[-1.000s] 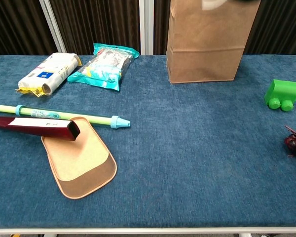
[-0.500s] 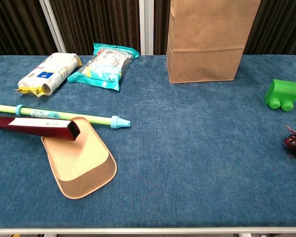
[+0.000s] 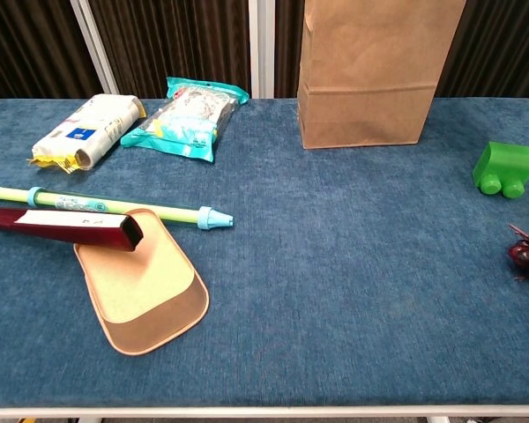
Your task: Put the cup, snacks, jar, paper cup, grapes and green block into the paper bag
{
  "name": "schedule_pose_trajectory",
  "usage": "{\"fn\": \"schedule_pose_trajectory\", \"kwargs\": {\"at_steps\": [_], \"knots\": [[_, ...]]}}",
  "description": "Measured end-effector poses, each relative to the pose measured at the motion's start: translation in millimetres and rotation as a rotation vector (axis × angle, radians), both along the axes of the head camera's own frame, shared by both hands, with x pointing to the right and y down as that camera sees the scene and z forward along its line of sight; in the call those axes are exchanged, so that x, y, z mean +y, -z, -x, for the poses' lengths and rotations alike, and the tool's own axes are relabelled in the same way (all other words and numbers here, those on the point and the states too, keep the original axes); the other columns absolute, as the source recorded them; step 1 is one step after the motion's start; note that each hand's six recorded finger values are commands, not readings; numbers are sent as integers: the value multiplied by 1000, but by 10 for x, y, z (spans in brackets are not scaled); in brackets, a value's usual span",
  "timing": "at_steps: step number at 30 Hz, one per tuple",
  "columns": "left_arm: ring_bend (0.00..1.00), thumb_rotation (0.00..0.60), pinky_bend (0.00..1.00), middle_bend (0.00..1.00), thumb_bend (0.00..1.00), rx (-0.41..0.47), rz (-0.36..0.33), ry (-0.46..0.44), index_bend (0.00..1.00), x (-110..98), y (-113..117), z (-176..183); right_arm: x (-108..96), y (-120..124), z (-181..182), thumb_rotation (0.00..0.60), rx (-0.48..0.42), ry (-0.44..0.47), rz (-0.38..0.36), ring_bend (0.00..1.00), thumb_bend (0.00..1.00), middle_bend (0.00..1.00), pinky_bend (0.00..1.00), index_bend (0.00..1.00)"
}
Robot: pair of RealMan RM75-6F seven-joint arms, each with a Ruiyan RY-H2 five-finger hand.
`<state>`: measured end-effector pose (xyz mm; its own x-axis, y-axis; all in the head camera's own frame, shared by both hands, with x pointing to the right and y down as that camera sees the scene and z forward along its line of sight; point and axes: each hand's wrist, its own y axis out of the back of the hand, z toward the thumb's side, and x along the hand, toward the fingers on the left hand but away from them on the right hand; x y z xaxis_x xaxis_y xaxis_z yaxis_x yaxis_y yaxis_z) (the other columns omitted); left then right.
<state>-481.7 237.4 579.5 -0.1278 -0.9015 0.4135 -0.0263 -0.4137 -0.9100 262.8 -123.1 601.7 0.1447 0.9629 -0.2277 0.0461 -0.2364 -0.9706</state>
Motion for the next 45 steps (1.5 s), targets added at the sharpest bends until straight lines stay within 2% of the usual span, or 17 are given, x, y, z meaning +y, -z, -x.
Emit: {"fn": "schedule_pose_trajectory", "kwargs": {"at_steps": [3, 8, 11, 13, 14, 17, 23, 28, 32, 35, 38, 45], "knots": [[155, 600, 136, 225, 3, -2, 3, 1, 293, 12, 0, 12, 11, -22, 8, 600, -1, -4, 15, 0, 60, 102, 111, 0], [155, 600, 136, 226, 3, -2, -5, -8, 293, -20, 9, -14, 50, 56, 27, 600, -56, 5, 5, 0, 51, 93, 111, 0], [155, 600, 136, 226, 3, -2, -9, -14, 293, -45, 21, -37, 98, 144, 66, 600, -95, 33, -11, 0, 49, 117, 112, 0], [155, 600, 136, 226, 3, -4, -10, -14, 293, -44, 26, -37, 152, 220, 105, 600, -136, 59, -25, 22, 49, 157, 148, 0], [155, 600, 136, 226, 3, -4, -10, -14, 293, -38, 26, -37, 183, 256, 124, 600, -156, 75, -32, 57, 50, 183, 196, 0], [155, 600, 136, 225, 3, -4, -11, -12, 293, -31, 35, -32, 326, 380, 170, 600, -229, 134, -62, 142, 53, 243, 293, 37], [155, 600, 136, 226, 3, -3, -16, -19, 293, -32, 45, -38, 776, 600, 104, 600, -335, 271, -141, 159, 69, 271, 302, 103], [155, 600, 136, 225, 2, -3, -21, -22, 293, -43, 52, -42, 1280, 692, -130, 600, -397, 341, -127, 158, 77, 272, 302, 121], [155, 600, 136, 226, 3, 1, -26, -28, 293, -60, 47, -58, 1604, 664, -358, 600, -358, 354, -72, 159, 77, 283, 306, 157], [155, 600, 136, 226, 3, 1, -29, -31, 293, -66, 51, -61, 1825, 586, -537, 600, -291, 348, -7, 159, 76, 283, 313, 189], [155, 600, 136, 226, 3, 3, -32, -35, 293, -82, 48, -70, 2025, 485, -702, 600, -204, 335, 54, 158, 69, 276, 319, 194], [155, 600, 136, 226, 3, 9, -33, -44, 293, -116, 33, -102, 2517, 122, -1050, 600, 0, 303, 256, 148, 44, 230, 321, 162]]}}
